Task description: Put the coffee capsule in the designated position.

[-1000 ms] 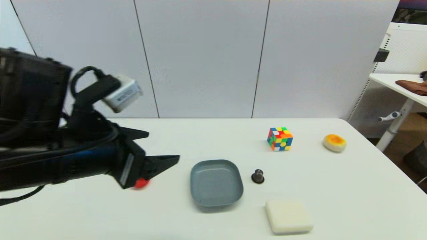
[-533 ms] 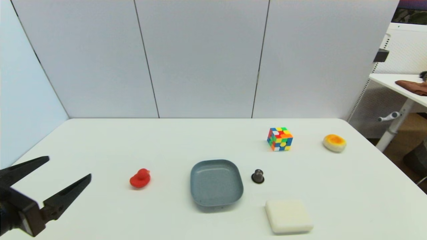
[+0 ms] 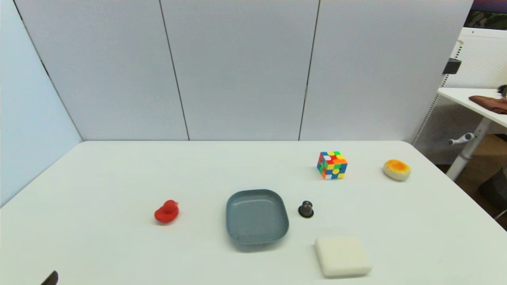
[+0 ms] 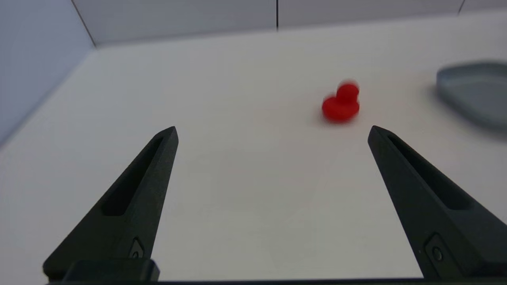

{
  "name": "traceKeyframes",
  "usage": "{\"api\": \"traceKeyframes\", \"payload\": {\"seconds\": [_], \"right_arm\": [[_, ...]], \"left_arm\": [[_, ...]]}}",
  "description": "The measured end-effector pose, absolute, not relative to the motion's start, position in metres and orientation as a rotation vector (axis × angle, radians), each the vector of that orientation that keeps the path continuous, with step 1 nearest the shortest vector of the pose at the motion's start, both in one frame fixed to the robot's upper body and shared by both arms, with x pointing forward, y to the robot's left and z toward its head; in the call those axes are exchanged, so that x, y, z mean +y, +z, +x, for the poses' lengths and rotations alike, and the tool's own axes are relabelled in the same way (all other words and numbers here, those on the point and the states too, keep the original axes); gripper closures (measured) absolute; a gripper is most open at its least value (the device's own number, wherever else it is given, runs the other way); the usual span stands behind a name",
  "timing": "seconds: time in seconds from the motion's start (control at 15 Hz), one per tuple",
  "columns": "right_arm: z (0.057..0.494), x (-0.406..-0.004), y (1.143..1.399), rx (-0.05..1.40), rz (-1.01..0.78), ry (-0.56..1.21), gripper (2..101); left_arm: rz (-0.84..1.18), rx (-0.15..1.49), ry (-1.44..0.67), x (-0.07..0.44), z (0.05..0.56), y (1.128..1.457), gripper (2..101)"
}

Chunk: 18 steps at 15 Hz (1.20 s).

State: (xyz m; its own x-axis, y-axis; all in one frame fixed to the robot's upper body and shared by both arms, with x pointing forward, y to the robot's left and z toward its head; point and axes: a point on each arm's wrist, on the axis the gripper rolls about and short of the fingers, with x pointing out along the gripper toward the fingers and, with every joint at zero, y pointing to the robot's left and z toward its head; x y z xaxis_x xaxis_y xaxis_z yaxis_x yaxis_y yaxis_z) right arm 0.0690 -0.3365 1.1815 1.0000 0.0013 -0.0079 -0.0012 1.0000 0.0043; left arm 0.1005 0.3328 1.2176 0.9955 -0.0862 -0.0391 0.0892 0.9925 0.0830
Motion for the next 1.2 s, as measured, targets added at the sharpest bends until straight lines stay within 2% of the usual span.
{"api": "traceKeyframes", "payload": {"seconds": [0.13, 0.6, 0.87, 1.2], "right_arm": [[0.069, -0.336, 1.182, 0.008, 0.005, 0.001, 1.8], [0.069, -0.336, 1.182, 0.008, 0.004, 0.001, 1.8], [0.069, -0.336, 1.181, 0.008, 0.004, 0.001, 1.8], [0.069, -0.336, 1.182, 0.008, 0.005, 0.001, 1.8]], "left_arm": [[0.093, 0.085, -0.076, 0.333, 0.096, 1.207, 6.2], [0.077, 0.030, -0.038, 0.333, 0.072, 1.185, 6.0], [-0.008, -0.001, -0.016, 0.334, 0.069, 1.183, 5.9], [-0.010, -0.006, -0.013, 0.334, 0.069, 1.183, 5.5]]}}
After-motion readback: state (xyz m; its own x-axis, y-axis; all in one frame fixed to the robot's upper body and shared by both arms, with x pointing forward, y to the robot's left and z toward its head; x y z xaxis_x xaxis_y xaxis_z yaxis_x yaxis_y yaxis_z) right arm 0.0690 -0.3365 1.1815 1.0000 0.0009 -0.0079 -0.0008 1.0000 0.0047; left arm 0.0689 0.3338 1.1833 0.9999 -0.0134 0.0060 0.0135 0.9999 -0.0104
